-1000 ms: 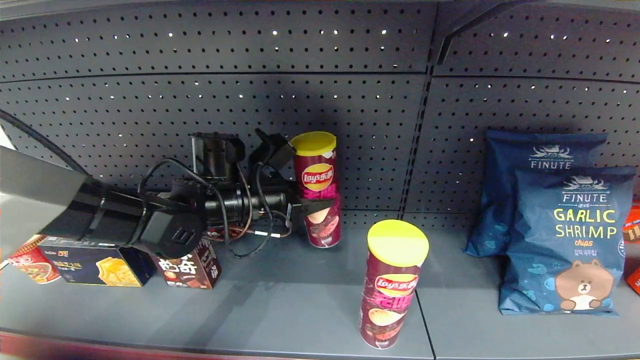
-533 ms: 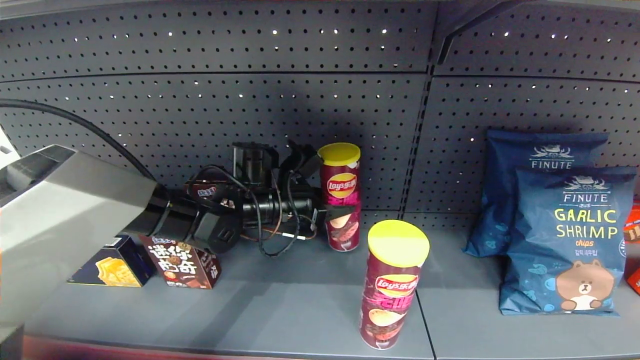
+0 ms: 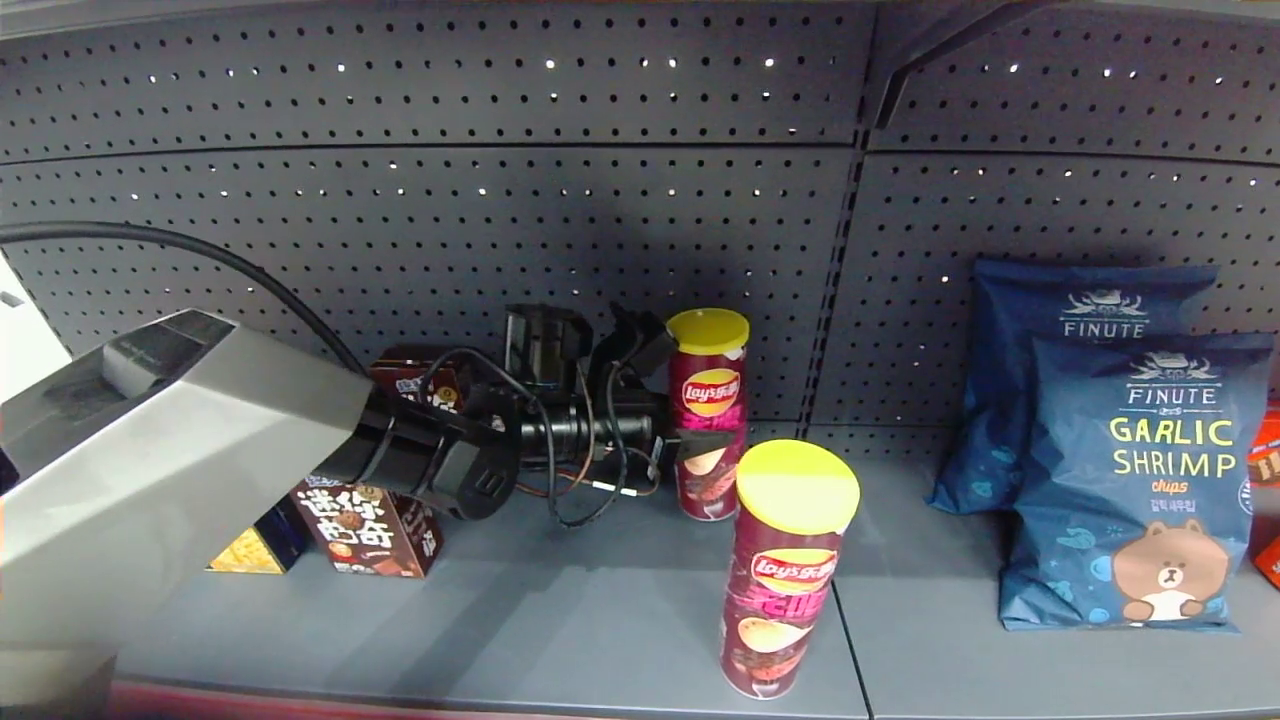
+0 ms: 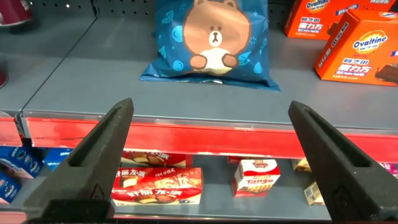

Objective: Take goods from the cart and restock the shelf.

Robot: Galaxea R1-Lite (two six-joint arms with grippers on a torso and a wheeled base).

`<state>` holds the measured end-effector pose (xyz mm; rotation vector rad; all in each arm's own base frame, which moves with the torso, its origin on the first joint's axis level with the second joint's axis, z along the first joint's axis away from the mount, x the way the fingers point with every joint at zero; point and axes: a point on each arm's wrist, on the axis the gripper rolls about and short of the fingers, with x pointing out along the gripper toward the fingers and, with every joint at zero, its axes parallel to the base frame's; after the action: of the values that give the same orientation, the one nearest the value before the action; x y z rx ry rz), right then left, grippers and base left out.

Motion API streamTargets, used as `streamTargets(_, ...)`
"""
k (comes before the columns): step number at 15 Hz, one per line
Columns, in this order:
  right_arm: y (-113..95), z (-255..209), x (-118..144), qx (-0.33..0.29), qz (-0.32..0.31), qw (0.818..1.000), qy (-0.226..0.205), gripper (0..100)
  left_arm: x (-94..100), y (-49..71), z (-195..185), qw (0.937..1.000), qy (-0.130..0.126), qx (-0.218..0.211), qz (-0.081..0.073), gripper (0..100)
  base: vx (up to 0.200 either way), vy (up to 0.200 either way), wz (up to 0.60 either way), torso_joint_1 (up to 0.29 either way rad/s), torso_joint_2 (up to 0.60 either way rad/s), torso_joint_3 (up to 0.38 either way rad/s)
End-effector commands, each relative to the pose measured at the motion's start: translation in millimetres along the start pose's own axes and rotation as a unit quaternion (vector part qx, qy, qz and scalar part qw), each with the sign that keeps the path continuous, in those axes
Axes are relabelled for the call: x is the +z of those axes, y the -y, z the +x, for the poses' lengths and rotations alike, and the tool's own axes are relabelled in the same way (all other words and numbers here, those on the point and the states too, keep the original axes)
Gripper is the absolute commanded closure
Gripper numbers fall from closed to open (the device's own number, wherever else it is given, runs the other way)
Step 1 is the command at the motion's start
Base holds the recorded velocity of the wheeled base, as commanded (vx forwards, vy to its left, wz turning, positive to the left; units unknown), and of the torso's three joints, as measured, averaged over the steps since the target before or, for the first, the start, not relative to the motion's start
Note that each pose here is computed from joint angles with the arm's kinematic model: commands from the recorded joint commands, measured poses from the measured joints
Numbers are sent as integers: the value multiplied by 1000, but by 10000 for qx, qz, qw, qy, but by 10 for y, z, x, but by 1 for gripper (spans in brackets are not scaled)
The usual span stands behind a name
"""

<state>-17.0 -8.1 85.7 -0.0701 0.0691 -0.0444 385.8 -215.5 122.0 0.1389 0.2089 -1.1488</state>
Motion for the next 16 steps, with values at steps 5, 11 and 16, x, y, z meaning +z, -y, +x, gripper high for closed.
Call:
streamTargets(5,-1,3,1,3,-15,10000,-22,0,-74,20,94,9999,-61,-79,-22,100,0,0,0,0,0,0)
streamTargets(11,-1,3,1,3,-7,10000,-22,0,-107,48,229,9998,-56,-175,8,0,0,0,0,0,0,0)
streamTargets(16,-1,3,1,3,-7,10000,-22,0,-61,71,185,9999,-8,-166,45,0,0,0,0,0,0,0)
